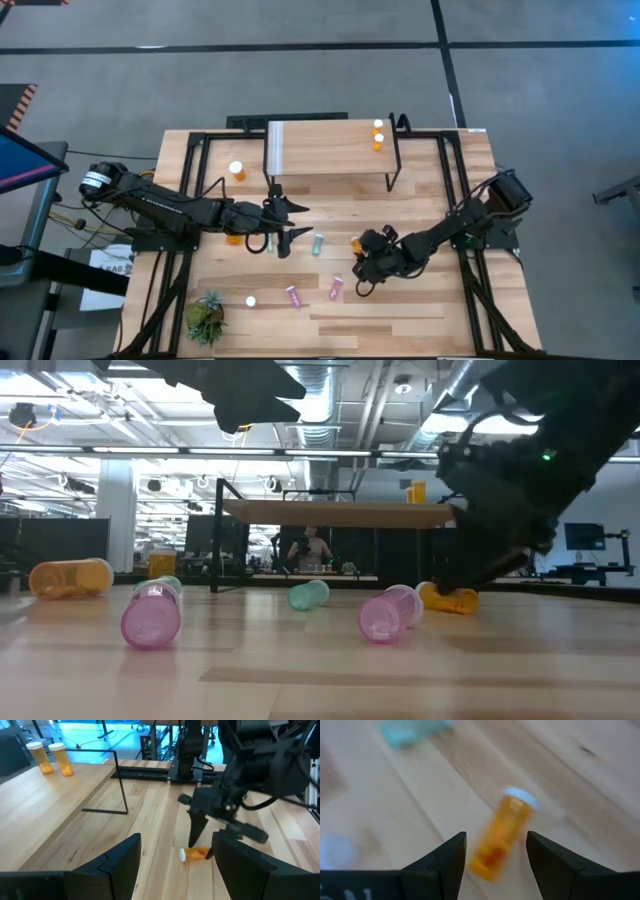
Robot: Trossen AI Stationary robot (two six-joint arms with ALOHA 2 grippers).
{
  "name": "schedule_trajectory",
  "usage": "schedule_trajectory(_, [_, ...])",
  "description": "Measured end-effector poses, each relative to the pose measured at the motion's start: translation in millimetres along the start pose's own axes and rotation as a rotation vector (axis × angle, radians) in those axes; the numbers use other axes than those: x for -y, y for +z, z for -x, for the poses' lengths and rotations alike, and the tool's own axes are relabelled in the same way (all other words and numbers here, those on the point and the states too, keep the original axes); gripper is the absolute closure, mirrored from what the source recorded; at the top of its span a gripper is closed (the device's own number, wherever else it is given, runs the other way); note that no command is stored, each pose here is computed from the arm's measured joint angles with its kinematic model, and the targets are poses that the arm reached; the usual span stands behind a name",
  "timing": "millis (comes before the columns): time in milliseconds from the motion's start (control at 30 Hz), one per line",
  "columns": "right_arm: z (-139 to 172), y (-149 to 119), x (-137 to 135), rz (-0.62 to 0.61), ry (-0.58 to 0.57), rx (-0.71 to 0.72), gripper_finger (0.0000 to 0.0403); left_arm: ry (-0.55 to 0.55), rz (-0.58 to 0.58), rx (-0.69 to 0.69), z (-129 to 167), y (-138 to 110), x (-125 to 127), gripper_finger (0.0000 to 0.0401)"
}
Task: Pick and place medicine bottles onto shelf by color
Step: Put the small orange pill bottle on the shelf aligned with the other small orange pill bottle
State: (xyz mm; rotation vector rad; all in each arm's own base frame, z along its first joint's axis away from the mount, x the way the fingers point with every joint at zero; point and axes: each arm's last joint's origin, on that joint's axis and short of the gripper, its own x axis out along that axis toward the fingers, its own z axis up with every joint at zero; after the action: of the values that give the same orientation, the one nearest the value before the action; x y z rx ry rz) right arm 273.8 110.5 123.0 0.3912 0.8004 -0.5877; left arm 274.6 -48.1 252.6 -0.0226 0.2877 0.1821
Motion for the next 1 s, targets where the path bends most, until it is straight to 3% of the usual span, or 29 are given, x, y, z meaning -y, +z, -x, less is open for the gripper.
schedule_trajectory(367, [-13.6,-9.1,-3.0,0.016,-0.006,-0.024,0.0177,0.0,0.002,-0.001,0.0,-0.1,0.0,0.0168])
schedule_trajectory(767, [-9.2,-7.7,-0.1,0.057,-0.01,-0.045,0.0294,-0.001,0.002,0.0,0.0,0.0,0.0,0.0168])
schedule_trajectory(900, [-6.2,-4.4,-1.4,0.036,0.01,-0.021,0.0302,-0.015,-0.028,0.024,0.4,2.4,1.5,0.0168])
schedule_trajectory(1000, [2.2,3.5,-6.0,0.035,0.056,0.038,0.0292,-0.085,-0.051,0.085,2.3,8.2,7.6,0.0168])
